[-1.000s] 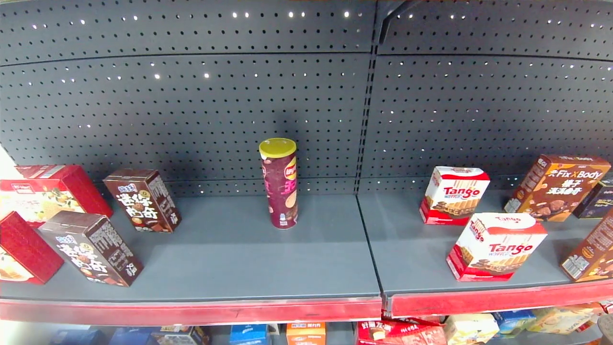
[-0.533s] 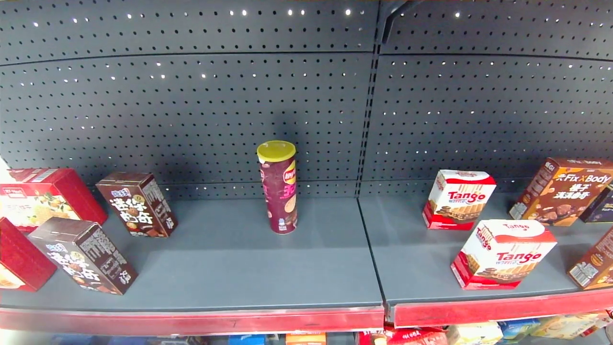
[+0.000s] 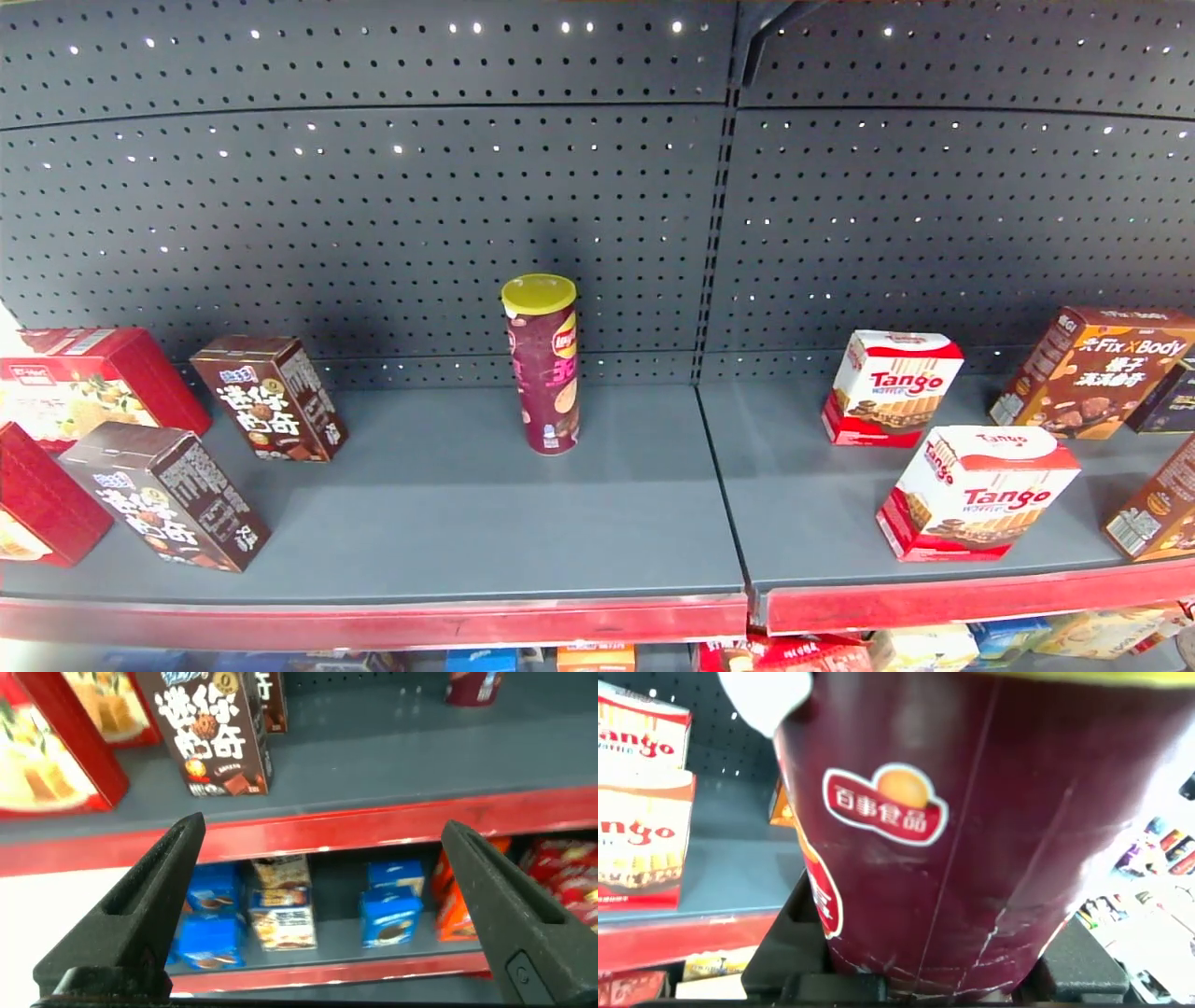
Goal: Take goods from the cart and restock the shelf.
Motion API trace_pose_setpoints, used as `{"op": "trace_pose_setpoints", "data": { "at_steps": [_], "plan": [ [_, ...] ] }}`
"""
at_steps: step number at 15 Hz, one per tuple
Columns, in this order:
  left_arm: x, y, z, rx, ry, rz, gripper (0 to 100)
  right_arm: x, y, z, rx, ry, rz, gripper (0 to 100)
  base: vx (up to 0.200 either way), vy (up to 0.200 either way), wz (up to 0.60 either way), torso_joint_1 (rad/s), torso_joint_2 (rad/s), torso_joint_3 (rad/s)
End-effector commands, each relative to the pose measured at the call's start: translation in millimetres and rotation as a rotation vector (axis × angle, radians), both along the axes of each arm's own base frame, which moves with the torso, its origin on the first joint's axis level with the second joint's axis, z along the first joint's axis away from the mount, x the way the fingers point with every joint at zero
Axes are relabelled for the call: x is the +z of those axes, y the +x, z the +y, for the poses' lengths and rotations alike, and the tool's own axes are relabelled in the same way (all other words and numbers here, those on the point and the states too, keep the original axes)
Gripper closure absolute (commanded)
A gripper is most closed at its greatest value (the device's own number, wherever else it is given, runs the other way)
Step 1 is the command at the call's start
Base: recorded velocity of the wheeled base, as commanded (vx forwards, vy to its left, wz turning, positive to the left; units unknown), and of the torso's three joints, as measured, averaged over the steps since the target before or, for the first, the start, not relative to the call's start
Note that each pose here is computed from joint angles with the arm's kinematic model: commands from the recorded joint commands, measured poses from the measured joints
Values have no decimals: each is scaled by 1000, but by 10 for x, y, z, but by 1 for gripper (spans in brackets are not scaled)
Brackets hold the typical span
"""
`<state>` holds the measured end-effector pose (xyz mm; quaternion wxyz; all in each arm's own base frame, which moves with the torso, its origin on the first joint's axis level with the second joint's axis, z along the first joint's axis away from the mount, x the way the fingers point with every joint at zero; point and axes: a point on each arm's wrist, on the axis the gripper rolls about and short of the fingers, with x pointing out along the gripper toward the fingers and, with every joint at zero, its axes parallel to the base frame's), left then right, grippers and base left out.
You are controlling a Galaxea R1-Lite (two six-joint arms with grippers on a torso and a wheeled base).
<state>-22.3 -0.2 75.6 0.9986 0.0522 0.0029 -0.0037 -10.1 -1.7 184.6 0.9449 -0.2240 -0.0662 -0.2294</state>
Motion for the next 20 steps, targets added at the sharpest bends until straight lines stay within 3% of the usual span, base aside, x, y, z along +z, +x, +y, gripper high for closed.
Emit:
{"op": "trace_pose_setpoints", "data": {
  "at_steps": [1,3,8,11,13,14,15,16,17,19,20],
  "plan": [
    [6,-1,-4,-16,9,-3,0,52,-7,2,-1,-1,-14,100,0,0,0,0,0,0],
    [6,-1,-16,-70,27,-7,0,68,-18,4,2,5,-27,100,0,0,0,0,0,0],
    [7,0,-16,-71,32,-6,0,106,-33,7,16,70,-68,100,0,0,0,0,0,0],
    [8,-2,-14,-53,32,-10,0,-11,-37,9,17,162,0,100,0,0,0,0,0,0],
    [8,-2,-14,-54,30,-10,0,-63,-75,18,19,167,18,100,0,0,0,0,0,0],
    [387,-67,-13,-72,14,-122,0,-91,-88,22,22,179,35,100,0,0,0,0,0,0],
    [955,12,-9,-108,-86,-114,0,-105,-83,21,20,182,40,100,0,0,0,0,0,0],
    [1171,83,-9,-135,-166,-114,0,-114,-83,21,20,183,41,100,0,0,0,0,0,0],
    [1641,65,-7,-212,-154,-208,0,-106,-86,21,23,188,35,100,0,0,0,0,0,0],
    [1933,257,-34,-275,-28,-199,0,-90,-100,25,24,202,17,100,0,0,0,0,0,0],
    [1962,517,-73,-276,30,-131,0,-108,-132,33,24,204,1,100,0,0,0,0,0,0]
  ]
}}
